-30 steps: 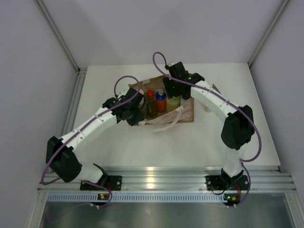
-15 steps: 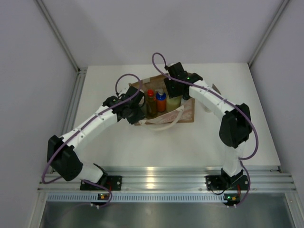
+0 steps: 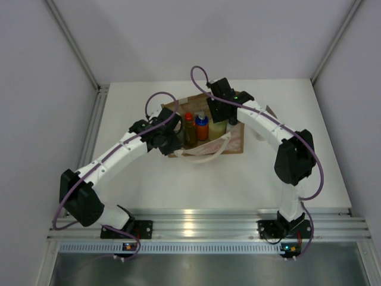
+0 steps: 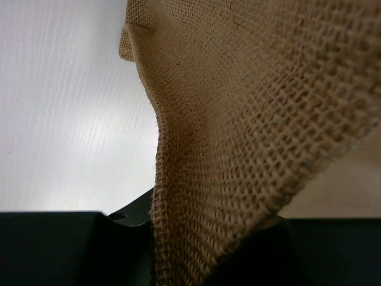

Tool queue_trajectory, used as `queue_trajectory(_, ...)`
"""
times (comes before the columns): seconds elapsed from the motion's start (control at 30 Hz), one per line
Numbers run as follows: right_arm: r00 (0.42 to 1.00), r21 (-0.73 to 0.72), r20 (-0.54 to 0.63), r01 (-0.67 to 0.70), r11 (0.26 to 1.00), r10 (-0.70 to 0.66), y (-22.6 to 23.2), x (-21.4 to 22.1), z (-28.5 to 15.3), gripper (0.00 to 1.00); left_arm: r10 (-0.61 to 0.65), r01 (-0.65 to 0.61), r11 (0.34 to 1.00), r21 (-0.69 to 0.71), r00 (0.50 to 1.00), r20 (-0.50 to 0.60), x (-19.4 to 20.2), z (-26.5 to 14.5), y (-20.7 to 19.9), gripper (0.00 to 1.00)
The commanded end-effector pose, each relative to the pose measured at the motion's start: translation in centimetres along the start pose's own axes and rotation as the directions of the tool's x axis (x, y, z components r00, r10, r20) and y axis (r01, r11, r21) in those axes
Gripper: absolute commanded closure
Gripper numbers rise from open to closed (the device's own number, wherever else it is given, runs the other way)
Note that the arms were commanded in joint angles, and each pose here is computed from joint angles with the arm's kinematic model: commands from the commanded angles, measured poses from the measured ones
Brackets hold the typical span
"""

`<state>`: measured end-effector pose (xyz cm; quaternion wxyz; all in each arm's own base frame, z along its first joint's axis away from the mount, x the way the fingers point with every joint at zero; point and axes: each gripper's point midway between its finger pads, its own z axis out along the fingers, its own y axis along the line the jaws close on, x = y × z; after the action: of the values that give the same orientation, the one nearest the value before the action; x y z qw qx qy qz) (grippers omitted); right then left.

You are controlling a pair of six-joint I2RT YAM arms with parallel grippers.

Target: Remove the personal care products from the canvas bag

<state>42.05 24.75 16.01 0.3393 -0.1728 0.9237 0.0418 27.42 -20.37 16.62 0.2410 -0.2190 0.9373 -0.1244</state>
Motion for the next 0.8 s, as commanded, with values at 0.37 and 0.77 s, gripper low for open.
queue_trajectory(0.37,0.974,-0.019,0.223,-0.031,0.999,0.035,-1.2,-6.9,-7.4,1.00,0.008,-0.008,1.000,-0.011,1.000,0.016,-0.6,-0.5,-0.1,0.68)
queue_trajectory(0.77,0.966,-0.029,0.257,-0.021,0.999,0.028,-1.6,-7.9,-10.7,1.00,0.007,-0.007,1.000,-0.004,1.000,0.025,-0.9,-0.7,-0.3,0.68)
